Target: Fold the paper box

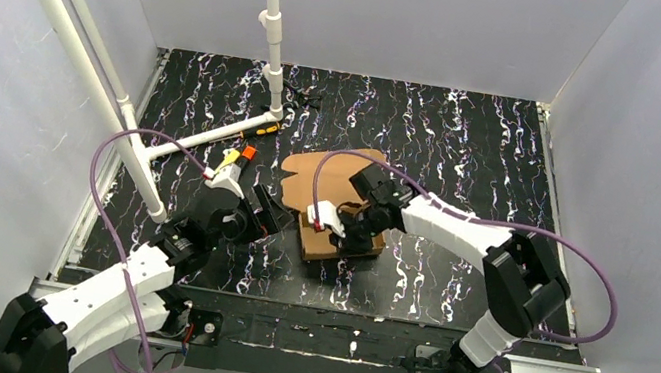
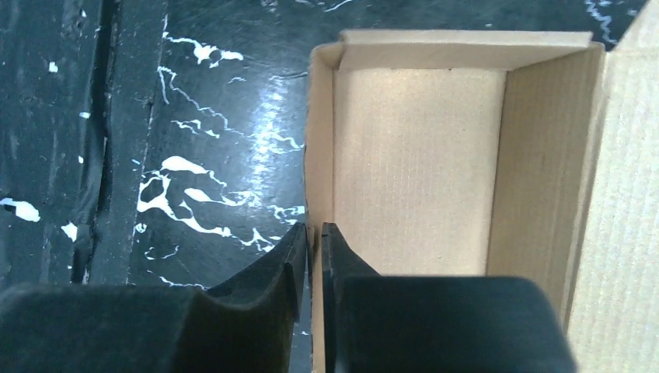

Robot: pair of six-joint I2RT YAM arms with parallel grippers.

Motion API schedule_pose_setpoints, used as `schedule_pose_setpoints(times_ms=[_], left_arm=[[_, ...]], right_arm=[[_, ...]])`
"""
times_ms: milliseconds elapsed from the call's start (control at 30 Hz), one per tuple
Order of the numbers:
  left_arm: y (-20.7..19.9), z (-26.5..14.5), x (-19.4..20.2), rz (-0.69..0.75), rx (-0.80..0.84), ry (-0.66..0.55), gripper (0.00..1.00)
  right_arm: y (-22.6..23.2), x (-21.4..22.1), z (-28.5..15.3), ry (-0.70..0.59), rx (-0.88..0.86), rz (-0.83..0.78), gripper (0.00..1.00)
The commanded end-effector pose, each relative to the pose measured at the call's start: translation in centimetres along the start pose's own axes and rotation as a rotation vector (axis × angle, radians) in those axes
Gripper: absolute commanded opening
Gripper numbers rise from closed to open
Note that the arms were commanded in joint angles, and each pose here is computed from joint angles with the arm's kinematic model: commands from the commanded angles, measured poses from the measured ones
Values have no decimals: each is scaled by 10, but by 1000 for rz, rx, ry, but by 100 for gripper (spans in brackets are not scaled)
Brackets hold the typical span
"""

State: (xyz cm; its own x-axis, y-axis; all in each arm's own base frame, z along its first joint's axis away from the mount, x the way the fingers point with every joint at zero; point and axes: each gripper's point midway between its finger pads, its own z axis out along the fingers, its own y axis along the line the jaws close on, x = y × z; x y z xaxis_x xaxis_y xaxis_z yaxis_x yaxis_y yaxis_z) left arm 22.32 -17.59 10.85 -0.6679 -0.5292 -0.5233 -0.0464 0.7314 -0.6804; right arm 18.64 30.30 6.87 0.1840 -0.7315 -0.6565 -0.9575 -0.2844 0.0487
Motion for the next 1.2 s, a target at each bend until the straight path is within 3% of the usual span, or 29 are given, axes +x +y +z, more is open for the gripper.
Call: schedule_pose_setpoints(times_ms=[0, 233, 433, 767, 867, 1067, 1167], left_arm=[[7, 11, 4, -86, -13, -5, 91], [2, 26, 10, -40, -1, 43, 91], [-17, 39, 9, 165, 109, 76, 91], [-26, 72, -14, 301, 109, 19, 77], [-33, 77, -21, 285, 131, 1, 73], [-28, 85, -27, 120, 167, 31, 78], [-34, 94, -31, 63, 232, 37, 75]], right_arm=[[-4, -8, -9, -9, 108, -115, 19], [2, -1, -3, 1, 151, -149, 16], [3, 2, -1, -2, 162, -157, 15], [5, 3, -1, -6, 160, -159, 14], [5, 2, -1, -7, 159, -160, 14], [6, 2, -1, -9, 154, -160, 14], [7, 2, -1, -12, 150, -160, 14]])
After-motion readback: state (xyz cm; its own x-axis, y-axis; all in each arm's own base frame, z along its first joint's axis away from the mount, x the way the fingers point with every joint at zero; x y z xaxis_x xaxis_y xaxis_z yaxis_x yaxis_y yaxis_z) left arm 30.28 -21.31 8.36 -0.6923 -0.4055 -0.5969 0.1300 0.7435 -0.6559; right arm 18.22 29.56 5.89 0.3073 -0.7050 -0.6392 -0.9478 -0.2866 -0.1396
